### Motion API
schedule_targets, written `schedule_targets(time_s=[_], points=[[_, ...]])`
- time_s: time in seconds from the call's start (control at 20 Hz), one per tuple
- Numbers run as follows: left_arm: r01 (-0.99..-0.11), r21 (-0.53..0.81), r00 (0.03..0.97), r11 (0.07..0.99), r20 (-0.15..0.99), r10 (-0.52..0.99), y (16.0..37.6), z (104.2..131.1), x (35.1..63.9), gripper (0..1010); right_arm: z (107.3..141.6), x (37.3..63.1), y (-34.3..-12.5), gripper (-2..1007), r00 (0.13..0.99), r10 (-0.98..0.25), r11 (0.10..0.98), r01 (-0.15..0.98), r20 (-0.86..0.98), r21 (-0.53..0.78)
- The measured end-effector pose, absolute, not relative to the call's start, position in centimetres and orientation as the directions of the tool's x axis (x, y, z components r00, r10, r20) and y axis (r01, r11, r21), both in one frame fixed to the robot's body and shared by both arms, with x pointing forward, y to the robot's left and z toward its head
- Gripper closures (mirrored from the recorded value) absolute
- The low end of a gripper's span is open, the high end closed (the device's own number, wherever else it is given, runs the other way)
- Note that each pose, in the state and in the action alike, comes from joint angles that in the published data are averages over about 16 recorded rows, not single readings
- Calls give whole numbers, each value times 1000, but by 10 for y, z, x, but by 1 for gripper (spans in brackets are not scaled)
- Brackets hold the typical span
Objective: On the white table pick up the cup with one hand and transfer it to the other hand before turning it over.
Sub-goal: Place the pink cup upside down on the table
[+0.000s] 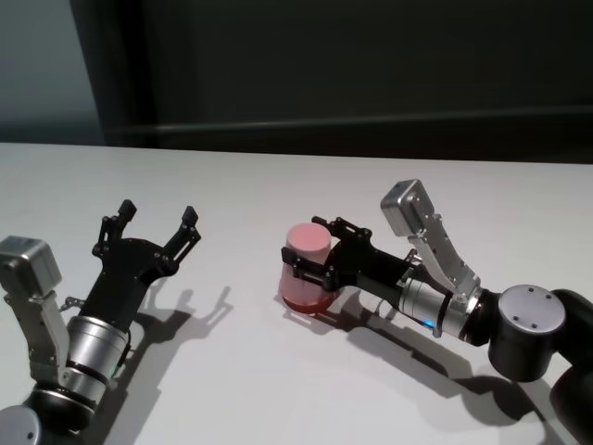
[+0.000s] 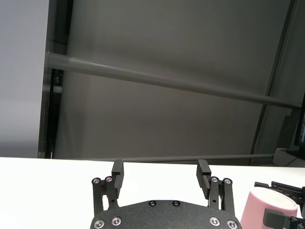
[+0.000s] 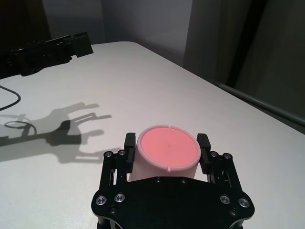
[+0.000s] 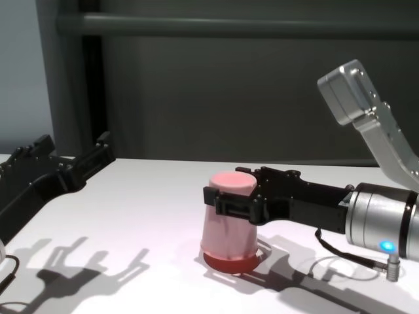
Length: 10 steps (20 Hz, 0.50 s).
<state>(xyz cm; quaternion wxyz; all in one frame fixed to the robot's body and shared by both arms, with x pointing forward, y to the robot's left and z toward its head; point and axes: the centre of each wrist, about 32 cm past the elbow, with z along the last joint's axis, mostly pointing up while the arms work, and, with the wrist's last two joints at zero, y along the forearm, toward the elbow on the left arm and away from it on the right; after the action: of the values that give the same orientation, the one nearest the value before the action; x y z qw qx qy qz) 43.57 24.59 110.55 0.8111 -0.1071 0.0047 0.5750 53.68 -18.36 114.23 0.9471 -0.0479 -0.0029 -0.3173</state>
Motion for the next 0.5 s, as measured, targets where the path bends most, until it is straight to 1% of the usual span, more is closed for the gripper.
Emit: schedule_targets(time_s=[0.3,0.5], points=[[-934,-168,339,316,-131,932,246,1106,436,7,1138,536,-183,246,798,-602,794,601,19,-96],[-934,-168,339,316,-131,932,246,1106,436,7,1136,536,-183,220,798,-603,793,601,12,-99]])
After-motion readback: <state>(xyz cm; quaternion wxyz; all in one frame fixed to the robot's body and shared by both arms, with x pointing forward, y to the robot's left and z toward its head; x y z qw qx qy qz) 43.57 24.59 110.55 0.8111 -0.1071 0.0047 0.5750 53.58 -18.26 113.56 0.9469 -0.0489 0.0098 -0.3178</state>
